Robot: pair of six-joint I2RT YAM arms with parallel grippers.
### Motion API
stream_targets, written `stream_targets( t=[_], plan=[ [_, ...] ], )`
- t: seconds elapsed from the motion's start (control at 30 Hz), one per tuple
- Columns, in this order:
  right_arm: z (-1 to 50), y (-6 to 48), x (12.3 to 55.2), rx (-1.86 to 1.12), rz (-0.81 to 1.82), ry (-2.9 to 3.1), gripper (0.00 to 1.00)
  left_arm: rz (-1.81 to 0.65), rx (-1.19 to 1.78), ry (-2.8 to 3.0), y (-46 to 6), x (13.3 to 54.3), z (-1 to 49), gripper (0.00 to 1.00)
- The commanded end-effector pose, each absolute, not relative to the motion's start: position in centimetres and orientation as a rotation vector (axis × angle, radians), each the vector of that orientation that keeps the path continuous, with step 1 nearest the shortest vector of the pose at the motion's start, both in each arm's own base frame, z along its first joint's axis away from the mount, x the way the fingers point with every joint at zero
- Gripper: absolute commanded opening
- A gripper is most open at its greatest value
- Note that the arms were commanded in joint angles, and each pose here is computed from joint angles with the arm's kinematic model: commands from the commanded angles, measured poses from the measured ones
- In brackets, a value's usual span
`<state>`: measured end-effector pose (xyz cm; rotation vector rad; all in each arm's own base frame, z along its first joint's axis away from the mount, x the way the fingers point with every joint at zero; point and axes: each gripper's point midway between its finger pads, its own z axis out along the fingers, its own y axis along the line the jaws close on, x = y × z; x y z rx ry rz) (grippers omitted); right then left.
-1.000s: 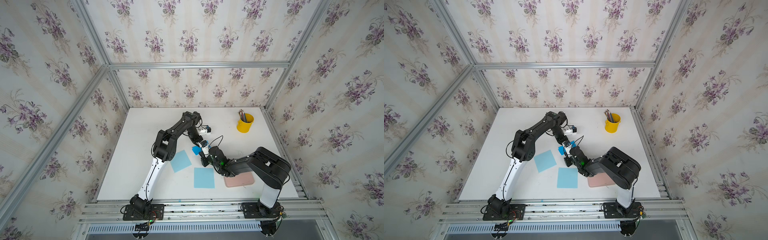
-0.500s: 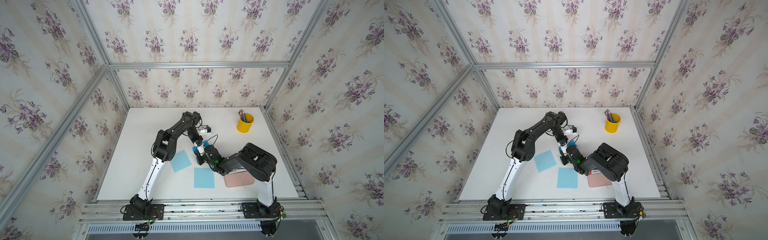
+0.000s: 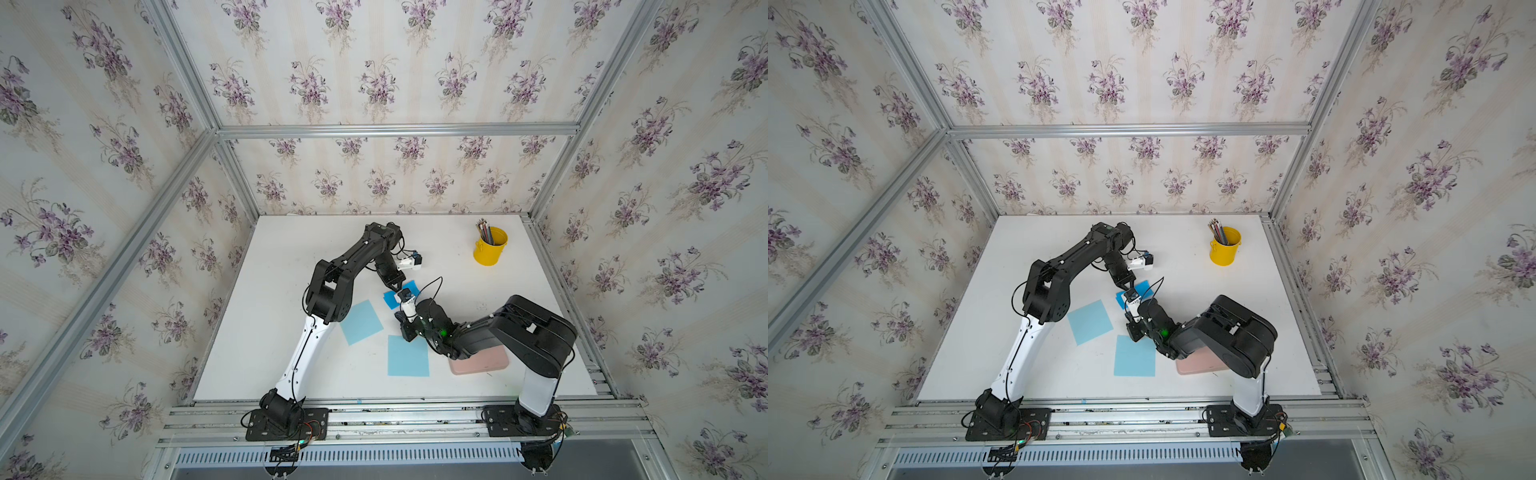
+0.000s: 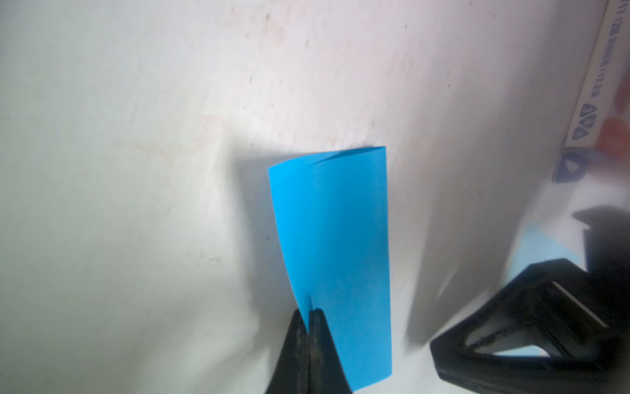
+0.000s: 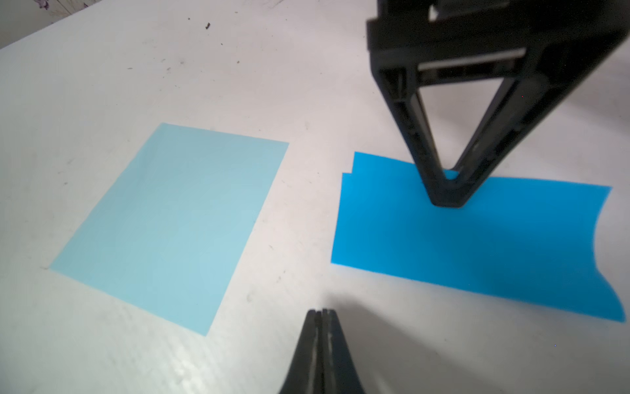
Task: Fold the square paper along the opposite sides
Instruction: Smooth out the paper at the center of the board.
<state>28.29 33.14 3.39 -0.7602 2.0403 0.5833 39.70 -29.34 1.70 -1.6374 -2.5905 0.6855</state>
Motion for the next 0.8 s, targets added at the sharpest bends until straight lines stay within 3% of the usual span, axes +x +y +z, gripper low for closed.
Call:
stream_targets(
  t=[0.0,0.17,0.3,0.77],
  plan=[
    [6.0,32.1,30.8,-0.707,0.505,1.98,0.0,0.676,-1.643,-2.583,-29.2,39.7,1.5,0.0],
    [6.5,29.9,36.4,-0.522,0.496,1.999,0.0,0.682,-1.645,-2.584,-29.4,39.6,1.8,0.0],
    [4.6,29.6,38.1,-0.428,0.546,2.064,0.0,0.681,-1.64,-2.584,-29.3,39.5,1.9,0.0],
    [-0.1,25.7,37.4,-0.32,0.401,2.239,0.0,0.669,-1.624,-2.592,-28.8,39.8,1.7,0.0]
  ],
)
